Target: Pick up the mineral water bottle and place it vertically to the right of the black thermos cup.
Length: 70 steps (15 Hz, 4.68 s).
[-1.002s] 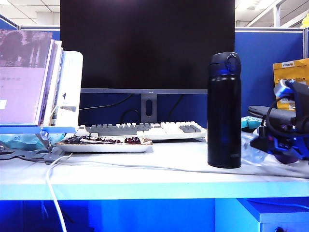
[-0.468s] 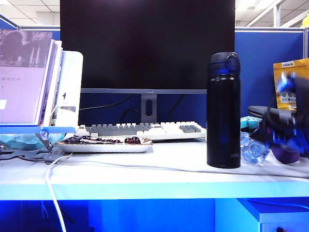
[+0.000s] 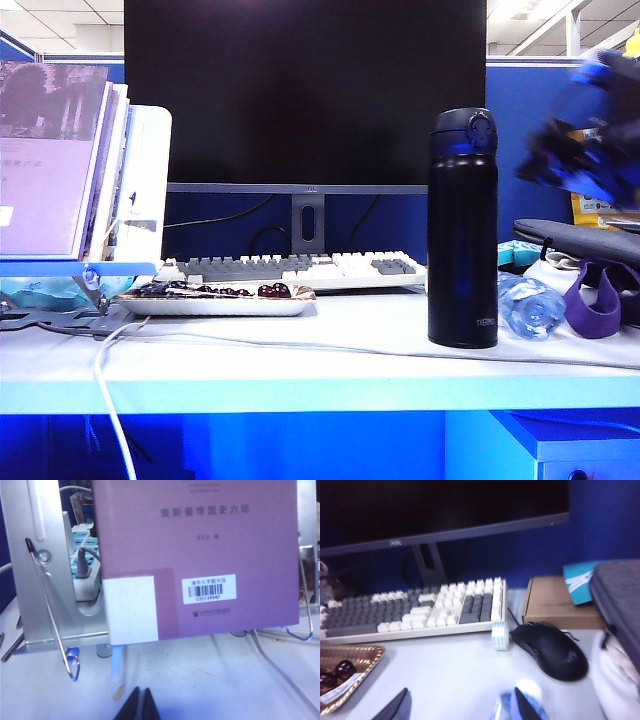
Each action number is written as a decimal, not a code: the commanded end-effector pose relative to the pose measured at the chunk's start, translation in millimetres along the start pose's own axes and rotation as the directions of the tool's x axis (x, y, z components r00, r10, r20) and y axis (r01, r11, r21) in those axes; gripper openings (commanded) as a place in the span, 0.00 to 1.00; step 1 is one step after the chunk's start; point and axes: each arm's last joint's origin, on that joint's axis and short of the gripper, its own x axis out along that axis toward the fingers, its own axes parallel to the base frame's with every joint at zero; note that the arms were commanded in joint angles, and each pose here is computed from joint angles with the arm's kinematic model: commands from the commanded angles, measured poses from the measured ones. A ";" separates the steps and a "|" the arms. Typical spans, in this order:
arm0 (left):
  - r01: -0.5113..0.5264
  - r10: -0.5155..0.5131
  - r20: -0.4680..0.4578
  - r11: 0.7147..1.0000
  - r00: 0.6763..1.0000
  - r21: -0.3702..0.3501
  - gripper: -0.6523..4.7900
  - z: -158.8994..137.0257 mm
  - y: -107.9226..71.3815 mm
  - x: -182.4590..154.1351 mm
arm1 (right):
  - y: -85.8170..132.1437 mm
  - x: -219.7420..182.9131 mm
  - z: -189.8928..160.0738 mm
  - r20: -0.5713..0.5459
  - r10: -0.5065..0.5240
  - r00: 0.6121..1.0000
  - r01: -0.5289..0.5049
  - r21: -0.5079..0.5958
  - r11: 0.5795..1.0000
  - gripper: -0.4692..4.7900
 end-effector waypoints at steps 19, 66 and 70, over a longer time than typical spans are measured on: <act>0.002 -0.002 -0.009 1.000 1.000 -0.001 0.11 -1.1 0.0 -0.1 | -23.8 113.8 12.8 -0.686 0.015 0.728 0.073 0.099 0.992 0.76; 0.002 -0.002 -0.009 1.000 1.000 -0.001 0.11 -1.1 0.0 -0.1 | 76.2 -70.1 132.5 0.255 0.182 0.950 -0.101 -0.300 0.949 0.36; 0.002 -0.002 -0.009 1.000 1.000 -0.001 0.11 -1.1 0.0 -0.1 | 66.0 -79.6 81.7 0.256 0.099 0.962 -0.038 -0.234 0.971 0.36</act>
